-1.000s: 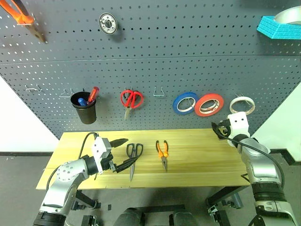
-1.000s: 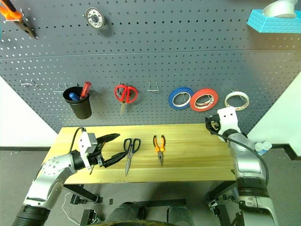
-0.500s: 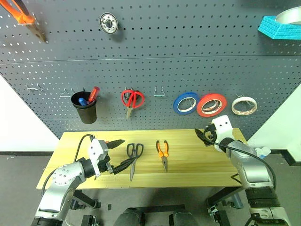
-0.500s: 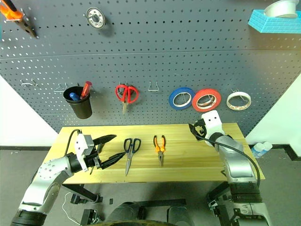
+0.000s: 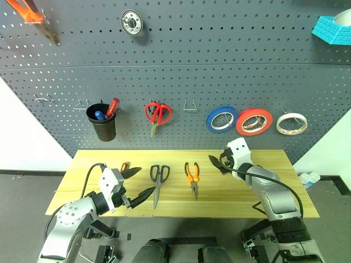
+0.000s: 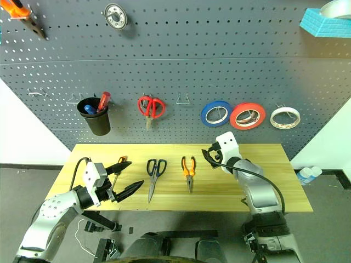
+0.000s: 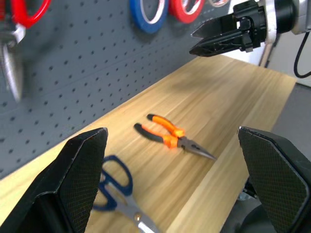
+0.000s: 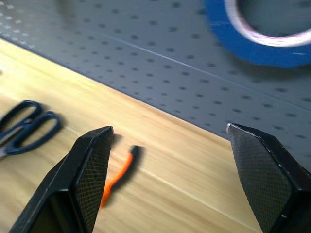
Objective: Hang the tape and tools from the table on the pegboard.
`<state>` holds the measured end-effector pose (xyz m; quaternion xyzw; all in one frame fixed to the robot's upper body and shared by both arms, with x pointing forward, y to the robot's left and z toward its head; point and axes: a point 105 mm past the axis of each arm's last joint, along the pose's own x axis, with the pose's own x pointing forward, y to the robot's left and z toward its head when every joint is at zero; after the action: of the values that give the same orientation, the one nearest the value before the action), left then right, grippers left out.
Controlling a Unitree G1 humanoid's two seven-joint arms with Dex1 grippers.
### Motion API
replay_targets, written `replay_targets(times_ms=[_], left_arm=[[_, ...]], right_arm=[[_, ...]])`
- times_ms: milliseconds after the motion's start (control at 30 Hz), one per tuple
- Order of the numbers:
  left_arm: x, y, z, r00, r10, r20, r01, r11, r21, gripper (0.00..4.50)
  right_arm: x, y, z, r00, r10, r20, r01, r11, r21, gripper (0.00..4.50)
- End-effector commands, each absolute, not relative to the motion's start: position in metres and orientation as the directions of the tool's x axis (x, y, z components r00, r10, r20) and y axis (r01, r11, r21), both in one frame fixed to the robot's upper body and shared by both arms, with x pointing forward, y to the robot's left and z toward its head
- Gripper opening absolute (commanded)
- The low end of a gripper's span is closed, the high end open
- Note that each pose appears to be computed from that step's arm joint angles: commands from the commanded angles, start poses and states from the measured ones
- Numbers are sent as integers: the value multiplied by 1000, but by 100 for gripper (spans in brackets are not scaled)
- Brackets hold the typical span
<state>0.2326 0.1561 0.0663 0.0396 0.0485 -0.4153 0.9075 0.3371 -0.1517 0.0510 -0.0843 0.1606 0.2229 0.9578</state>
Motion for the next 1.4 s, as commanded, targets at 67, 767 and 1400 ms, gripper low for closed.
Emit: replay_targets(times_ms=[67, 767, 1400], left_arm=[[233, 159, 79, 677, -732, -82, 736, 674, 65, 448], [208, 164, 69, 719, -679, -150, 689, 724, 23, 448], [203, 177, 58, 809, -555, -192, 575, 816, 62, 448]], right_arm=[[342, -135, 52, 852, 398, -340, -451, 888, -91, 393], [318, -93, 20, 816, 356, -455, -418, 908, -39, 393], [316, -90, 10, 799, 312, -514, -398, 915, -62, 393]])
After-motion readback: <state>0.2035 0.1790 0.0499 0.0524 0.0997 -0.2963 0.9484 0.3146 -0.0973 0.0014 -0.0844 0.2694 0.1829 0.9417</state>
